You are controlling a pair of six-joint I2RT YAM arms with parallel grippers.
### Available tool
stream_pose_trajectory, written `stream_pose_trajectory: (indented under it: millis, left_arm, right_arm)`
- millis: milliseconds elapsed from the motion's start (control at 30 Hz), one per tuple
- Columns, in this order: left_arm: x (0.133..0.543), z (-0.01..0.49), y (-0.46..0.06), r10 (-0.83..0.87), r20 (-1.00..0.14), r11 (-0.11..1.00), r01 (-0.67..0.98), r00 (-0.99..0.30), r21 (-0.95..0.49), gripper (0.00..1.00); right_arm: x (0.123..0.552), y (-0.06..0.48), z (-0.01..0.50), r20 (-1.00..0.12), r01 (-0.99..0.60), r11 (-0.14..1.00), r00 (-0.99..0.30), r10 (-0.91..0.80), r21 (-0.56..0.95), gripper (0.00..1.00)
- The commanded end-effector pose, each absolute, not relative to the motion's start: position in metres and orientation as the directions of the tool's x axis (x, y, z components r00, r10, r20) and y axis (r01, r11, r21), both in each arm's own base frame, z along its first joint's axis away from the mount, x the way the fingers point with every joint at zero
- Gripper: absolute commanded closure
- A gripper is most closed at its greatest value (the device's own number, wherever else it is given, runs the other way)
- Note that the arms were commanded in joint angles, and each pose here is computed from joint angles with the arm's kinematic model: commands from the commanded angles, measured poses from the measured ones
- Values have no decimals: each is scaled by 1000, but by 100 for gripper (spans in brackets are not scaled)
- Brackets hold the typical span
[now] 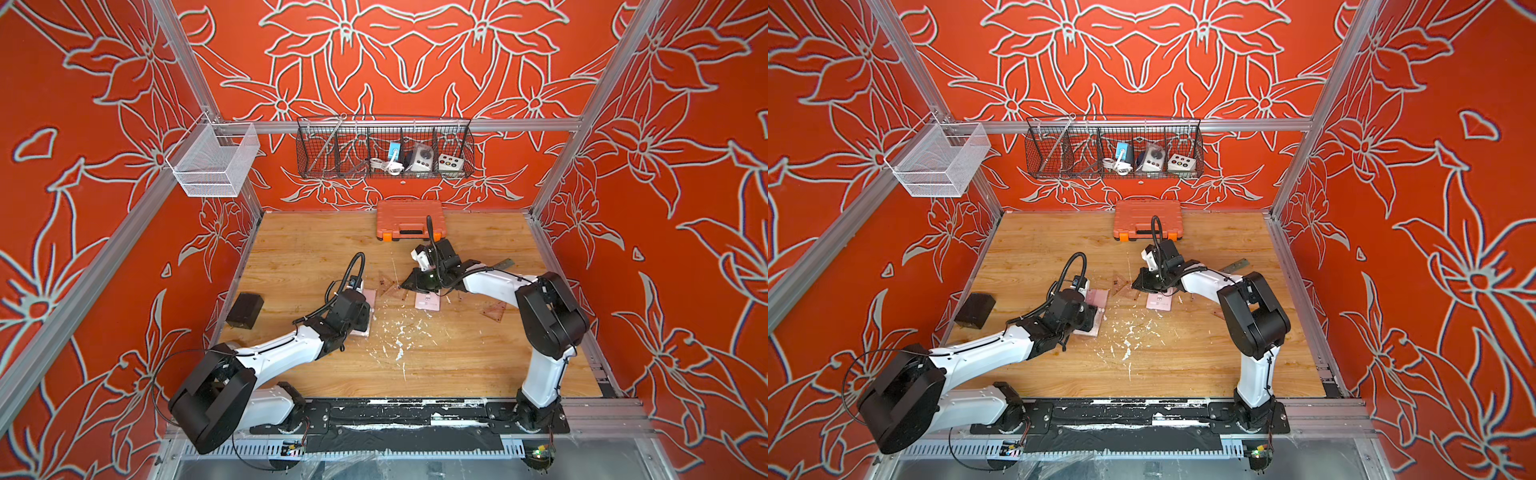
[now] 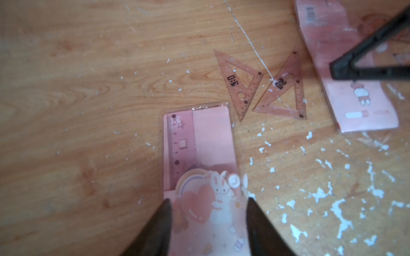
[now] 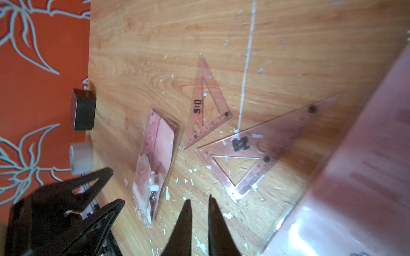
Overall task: Open the ruler set and take out the ruler
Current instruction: Pick up the ruler set bag from the center of the board.
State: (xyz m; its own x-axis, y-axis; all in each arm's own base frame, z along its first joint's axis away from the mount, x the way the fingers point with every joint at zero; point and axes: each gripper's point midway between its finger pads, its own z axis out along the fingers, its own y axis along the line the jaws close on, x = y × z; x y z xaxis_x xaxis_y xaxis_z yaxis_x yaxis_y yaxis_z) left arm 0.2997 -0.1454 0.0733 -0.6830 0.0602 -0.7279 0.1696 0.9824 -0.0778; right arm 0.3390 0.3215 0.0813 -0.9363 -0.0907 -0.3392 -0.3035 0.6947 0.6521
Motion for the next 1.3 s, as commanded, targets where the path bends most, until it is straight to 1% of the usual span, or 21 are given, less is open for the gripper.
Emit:
stream_pose_trajectory:
  millis: [0,67,100,133,200,233,267,367,433,533,600,700,767,833,1000,1033,1100,1267]
  left_arm:
    - [295,62,-134,-30,-644,981,101,-765,-165,34]
    - [295,54,-123,-73,-590,983,41,-804,-177,29]
    - [295,52,-119,-86,-577,985,20,-812,-174,28]
    - [294,50,-115,-99,-567,986,-1,-818,-169,29]
    - [293,46,-109,-130,-556,983,-34,-821,-179,31]
    - [294,45,-106,-156,-550,979,-53,-821,-199,31]
    - [293,42,-105,-181,-538,972,-67,-823,-223,30]
    - [292,41,-101,-204,-534,967,-83,-821,-242,29]
    - [291,41,-99,-202,-544,968,-81,-814,-238,27]
    - [290,43,-98,-203,-553,967,-78,-808,-241,27]
    - [291,45,-100,-204,-558,966,-72,-805,-250,26]
    - [292,45,-101,-204,-560,964,-67,-803,-256,25]
    - [293,46,-101,-204,-560,965,-68,-803,-254,25]
    - [293,48,-102,-204,-561,964,-63,-802,-260,25]
    - [293,51,-106,-207,-567,959,-49,-798,-280,25]
    - [293,52,-109,-197,-567,957,-30,-800,-290,24]
    - [293,57,-118,-169,-565,950,20,-808,-313,21]
    - [288,64,-125,-160,-547,939,44,-822,-342,15]
  right_arm:
    - [310,334,85,-372,-411,689,-903,-216,597,73]
    - [296,339,78,-382,-470,739,-872,-305,483,60]
    - [290,343,77,-390,-492,748,-859,-332,446,56]
    - [286,348,76,-395,-505,753,-850,-349,421,52]
    - [282,357,71,-383,-498,776,-852,-356,387,46]
    - [282,361,67,-371,-493,788,-855,-362,368,38]
    - [281,366,63,-357,-494,798,-855,-375,346,34]
    - [277,384,53,-326,-508,799,-852,-411,321,32]
    - [273,395,48,-312,-509,796,-853,-418,327,31]
    - [271,403,40,-288,-508,808,-855,-432,297,31]
    - [271,407,37,-283,-511,811,-853,-438,285,34]
    - [271,411,33,-280,-512,811,-853,-440,284,44]
    - [271,410,33,-280,-515,813,-851,-445,274,63]
    - [273,408,38,-297,-521,811,-845,-445,267,77]
    - [271,408,57,-335,-539,792,-831,-445,285,98]
    - [270,408,62,-345,-541,787,-829,-441,295,100]
    - [268,407,70,-355,-539,784,-830,-431,309,100]
    - [266,405,92,-383,-529,755,-837,-390,387,100]
